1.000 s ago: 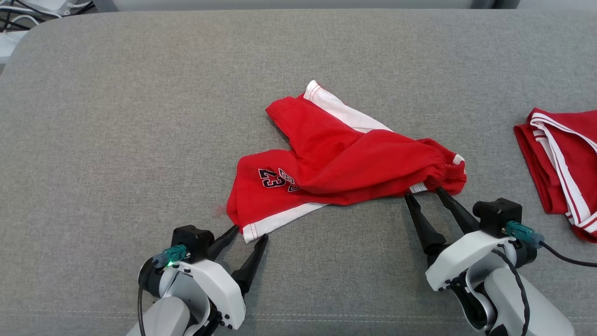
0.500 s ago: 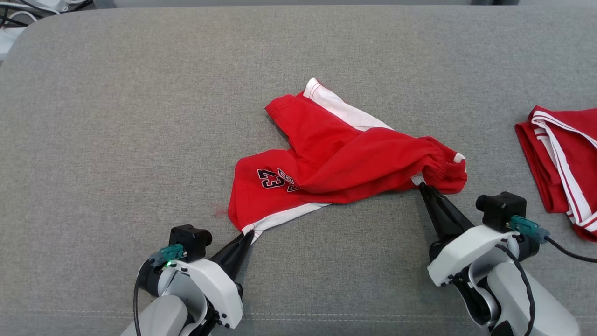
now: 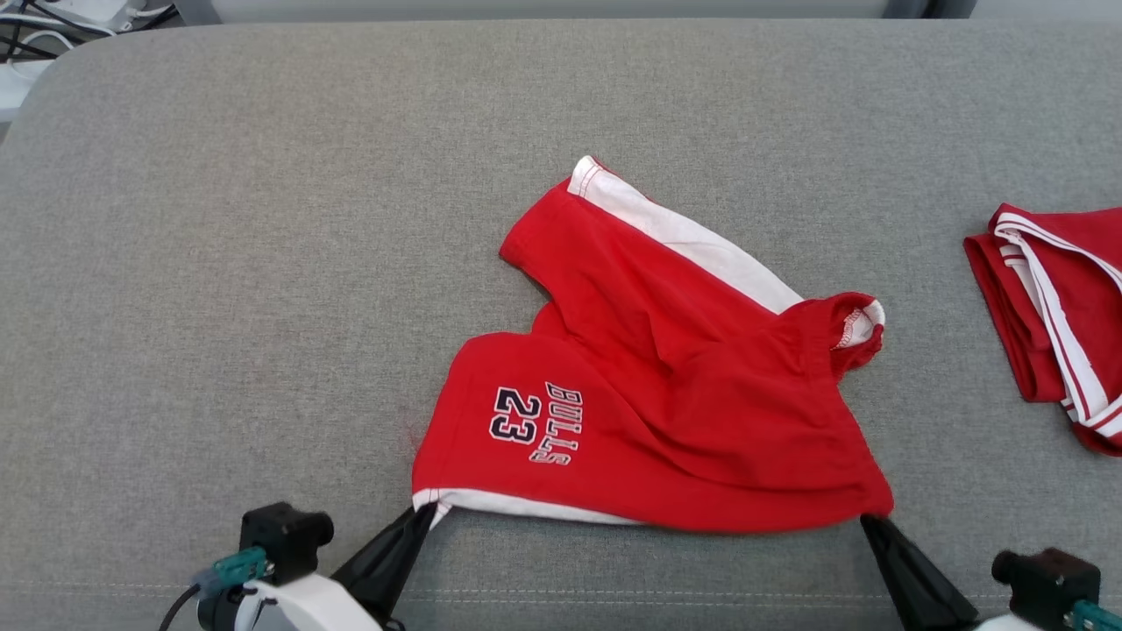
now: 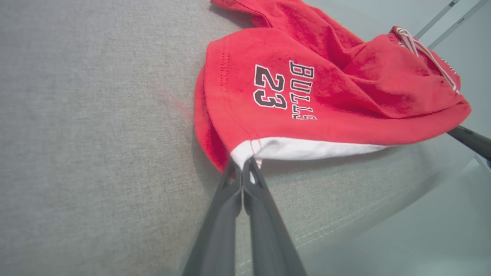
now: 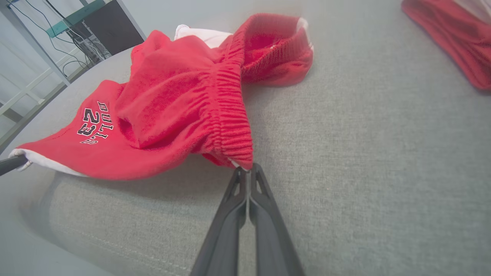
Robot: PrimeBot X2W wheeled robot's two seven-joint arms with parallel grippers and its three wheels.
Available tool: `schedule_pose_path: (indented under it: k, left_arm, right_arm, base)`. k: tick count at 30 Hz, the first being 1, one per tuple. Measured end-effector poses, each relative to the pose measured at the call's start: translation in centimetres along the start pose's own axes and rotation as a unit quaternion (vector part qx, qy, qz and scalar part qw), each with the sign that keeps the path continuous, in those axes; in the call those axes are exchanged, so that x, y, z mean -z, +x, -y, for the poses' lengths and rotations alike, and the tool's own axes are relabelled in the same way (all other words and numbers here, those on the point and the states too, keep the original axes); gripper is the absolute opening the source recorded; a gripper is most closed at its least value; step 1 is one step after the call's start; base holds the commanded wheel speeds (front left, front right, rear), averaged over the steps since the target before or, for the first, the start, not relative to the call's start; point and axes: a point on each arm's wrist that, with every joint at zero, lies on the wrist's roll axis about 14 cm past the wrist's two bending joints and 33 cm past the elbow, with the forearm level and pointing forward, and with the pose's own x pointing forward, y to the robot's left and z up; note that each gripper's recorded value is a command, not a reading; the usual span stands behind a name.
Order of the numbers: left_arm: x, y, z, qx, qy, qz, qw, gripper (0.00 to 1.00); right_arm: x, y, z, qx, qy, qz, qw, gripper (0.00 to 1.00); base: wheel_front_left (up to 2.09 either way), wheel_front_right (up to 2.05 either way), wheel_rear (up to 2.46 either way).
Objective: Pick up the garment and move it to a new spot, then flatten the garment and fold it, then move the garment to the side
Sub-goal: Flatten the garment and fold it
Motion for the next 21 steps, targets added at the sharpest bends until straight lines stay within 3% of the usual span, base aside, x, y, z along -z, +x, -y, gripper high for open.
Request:
schedule_pose_path:
  k: [5,6,8,10,13,15,17,19,21]
  left_arm:
    - [-0.8,-1.9,1.3,0.028,-0.027,-0.015,0.999,0.00]
    - [-1.9,-1.8,1.7,0.056,-0.018,-0.031,0.998,0.00]
    - [-2.8,-1.4,1.8,0.069,-0.017,-0.040,0.997,0.00]
    - [-6.4,0.4,1.7,0.094,-0.005,-0.044,0.995,0.00]
    - [-16.2,4.5,1.1,0.103,0.010,0.004,0.995,0.00]
    - [-25.0,6.2,1.8,0.102,0.016,0.088,0.991,0.00]
    - [-33.2,5.9,4.0,0.110,0.035,0.179,0.977,0.00]
    - [-39.2,4.5,6.1,0.110,0.074,0.256,0.958,0.00]
    - [-42.6,3.4,7.6,0.109,0.104,0.297,0.943,0.00]
  right_arm:
    - [1.1,-2.2,-1.4,-0.022,0.045,-0.055,0.997,0.00]
    - [0.7,-1.9,-2.1,-0.043,0.073,-0.090,0.992,0.00]
    - [0.2,-1.2,-2.4,-0.057,0.081,-0.107,0.989,0.00]
    - [-2.7,1.3,-3.1,-0.097,0.078,-0.133,0.983,0.00]
    - [-13.8,7.1,-3.1,-0.124,-0.009,-0.082,0.989,0.00]
    - [-24.1,9.7,-3.9,-0.116,-0.067,0.006,0.991,0.00]
    - [-34.0,9.8,-6.3,-0.106,-0.121,0.127,0.979,0.00]
    - [-39.5,9.0,-8.5,-0.096,-0.163,0.192,0.963,0.00]
    - [-41.1,8.9,-9.9,-0.092,-0.195,0.206,0.955,0.00]
  base:
    - [0.00,0.00,0.00]
    - [0.00,0.00,0.00]
    - [0.00,0.00,0.00]
    - [0.00,0.00,0.00]
    - [0.00,0.00,0.00]
    - [0.00,0.00,0.00]
    - [0.00,0.00,0.00]
    - [0.00,0.00,0.00]
    - [0.00,0.00,0.00]
